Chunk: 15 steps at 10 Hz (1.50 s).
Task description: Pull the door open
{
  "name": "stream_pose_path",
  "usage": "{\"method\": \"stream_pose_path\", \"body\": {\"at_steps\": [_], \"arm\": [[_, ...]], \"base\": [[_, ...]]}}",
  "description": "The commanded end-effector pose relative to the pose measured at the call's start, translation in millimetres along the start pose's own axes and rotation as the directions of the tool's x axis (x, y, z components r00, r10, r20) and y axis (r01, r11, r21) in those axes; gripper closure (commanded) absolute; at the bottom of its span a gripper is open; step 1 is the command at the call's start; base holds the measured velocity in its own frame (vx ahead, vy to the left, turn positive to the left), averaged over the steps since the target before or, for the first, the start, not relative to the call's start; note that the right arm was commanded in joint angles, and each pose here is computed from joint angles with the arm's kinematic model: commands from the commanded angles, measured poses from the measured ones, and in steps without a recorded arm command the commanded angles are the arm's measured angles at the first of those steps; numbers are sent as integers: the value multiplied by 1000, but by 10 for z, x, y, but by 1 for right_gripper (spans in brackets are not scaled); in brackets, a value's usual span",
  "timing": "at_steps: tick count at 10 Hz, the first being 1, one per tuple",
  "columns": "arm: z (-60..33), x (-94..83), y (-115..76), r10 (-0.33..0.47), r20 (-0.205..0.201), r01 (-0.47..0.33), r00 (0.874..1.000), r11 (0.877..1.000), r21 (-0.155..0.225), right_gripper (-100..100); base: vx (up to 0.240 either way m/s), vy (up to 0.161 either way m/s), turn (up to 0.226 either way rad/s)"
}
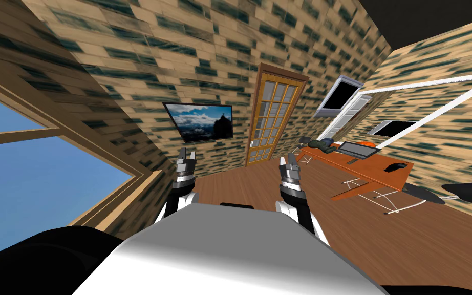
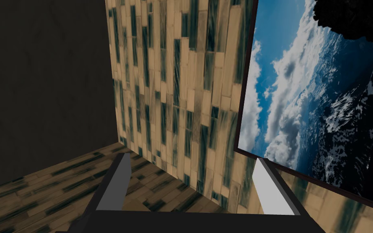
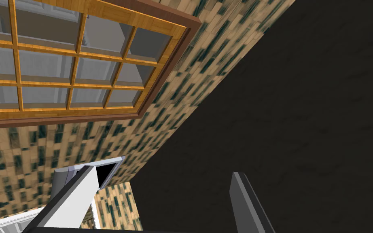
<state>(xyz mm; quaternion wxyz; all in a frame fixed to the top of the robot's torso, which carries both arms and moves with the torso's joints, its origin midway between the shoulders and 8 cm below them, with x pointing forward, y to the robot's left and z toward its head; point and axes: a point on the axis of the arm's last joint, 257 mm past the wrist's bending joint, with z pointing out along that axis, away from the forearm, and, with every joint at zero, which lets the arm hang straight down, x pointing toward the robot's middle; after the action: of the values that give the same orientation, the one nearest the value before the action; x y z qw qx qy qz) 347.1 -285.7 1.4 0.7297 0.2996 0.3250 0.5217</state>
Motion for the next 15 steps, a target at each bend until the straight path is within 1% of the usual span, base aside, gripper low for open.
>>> {"method": "stream_pose_path", "body": {"at_steps": [1,4,6,7,12,15], "arm": [[-16,35,-100,-30,-15,31,999,999,9,-100],[-55,101,-314,-94,-45,96,995,995,28,-100],[-74,128,-409,-122,-58,124,991,992,35,-100],[-94,154,-502,-150,-72,153,986,987,41,-100],[-161,226,-788,-233,-113,240,966,969,57,-100],[-213,271,-980,-287,-142,298,947,952,65,-100]], "base": [[57,-14,20],[122,-28,32],[98,-25,21],[104,-29,27],[88,-23,24],[91,-25,24]]}}
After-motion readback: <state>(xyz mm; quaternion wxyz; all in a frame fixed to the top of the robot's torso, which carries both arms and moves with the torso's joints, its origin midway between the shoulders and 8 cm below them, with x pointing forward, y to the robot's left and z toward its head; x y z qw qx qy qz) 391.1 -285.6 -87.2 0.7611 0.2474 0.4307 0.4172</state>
